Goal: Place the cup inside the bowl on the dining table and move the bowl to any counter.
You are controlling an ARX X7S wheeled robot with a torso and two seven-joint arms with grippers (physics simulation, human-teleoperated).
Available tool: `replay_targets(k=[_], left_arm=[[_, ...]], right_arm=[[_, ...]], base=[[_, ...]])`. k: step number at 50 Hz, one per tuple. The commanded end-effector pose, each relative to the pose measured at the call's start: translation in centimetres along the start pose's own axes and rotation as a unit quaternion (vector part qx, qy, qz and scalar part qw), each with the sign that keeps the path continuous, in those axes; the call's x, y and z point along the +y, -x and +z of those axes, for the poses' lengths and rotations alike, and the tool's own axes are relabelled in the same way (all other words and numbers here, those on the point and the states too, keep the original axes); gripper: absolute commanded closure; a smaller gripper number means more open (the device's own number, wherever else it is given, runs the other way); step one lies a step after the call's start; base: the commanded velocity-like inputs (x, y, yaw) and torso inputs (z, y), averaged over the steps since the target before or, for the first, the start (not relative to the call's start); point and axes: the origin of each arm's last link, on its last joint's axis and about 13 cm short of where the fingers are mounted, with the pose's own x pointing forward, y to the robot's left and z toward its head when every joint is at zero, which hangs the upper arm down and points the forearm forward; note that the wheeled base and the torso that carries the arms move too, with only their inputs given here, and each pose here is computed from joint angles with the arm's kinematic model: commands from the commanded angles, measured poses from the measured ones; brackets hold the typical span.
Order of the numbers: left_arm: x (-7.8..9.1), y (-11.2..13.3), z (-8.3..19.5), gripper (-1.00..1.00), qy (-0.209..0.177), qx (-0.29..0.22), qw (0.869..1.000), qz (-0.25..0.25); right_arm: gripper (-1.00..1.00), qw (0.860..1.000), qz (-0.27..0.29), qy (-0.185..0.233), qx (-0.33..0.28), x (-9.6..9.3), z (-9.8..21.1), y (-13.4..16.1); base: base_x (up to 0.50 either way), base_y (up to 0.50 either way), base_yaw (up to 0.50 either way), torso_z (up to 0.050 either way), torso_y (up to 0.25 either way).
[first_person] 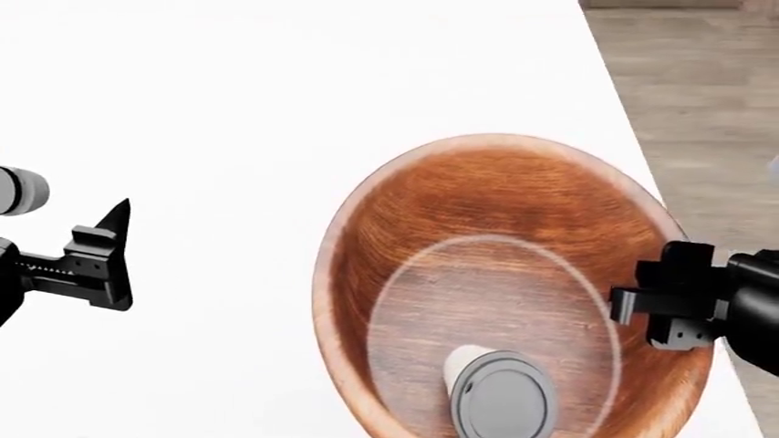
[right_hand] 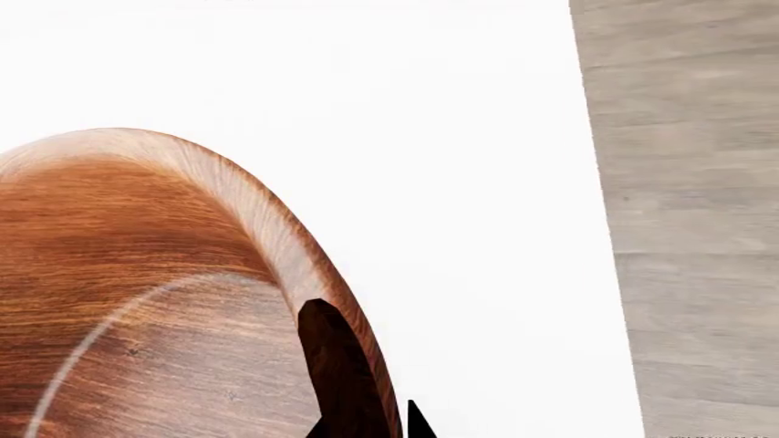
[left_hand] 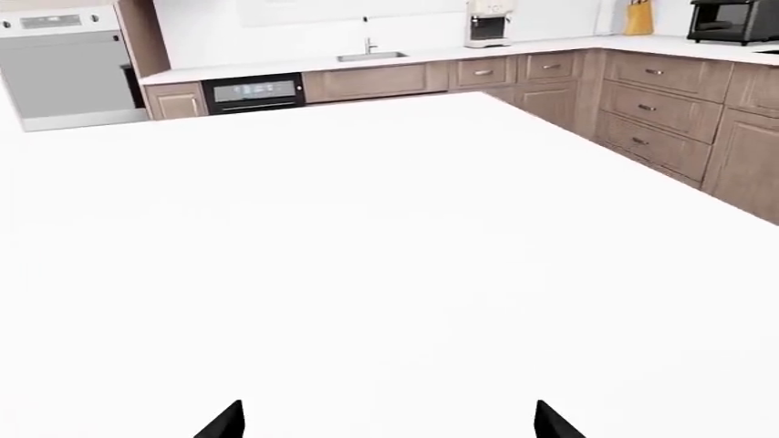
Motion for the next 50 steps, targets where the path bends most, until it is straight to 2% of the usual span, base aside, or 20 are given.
replay_targets(k=[1, 50], left_arm=[[0.11, -0.06, -0.03, -1.00, 0.000, 0.001, 1.000, 0.000], [-0.13, -0.05, 0.02, -1.00, -0.003, 0.001, 1.000, -0.002]], right_arm=[[1.00, 1.000, 0.013, 0.000, -0.009, 0.15, 0.24, -0.14], [1.00, 1.000, 0.011, -0.009, -0.012, -0.22, -0.34, 0.47]], base=[[0.00, -0.50, 0.00, 0.000, 0.000], [0.00, -0.50, 0.00, 0.000, 0.000]])
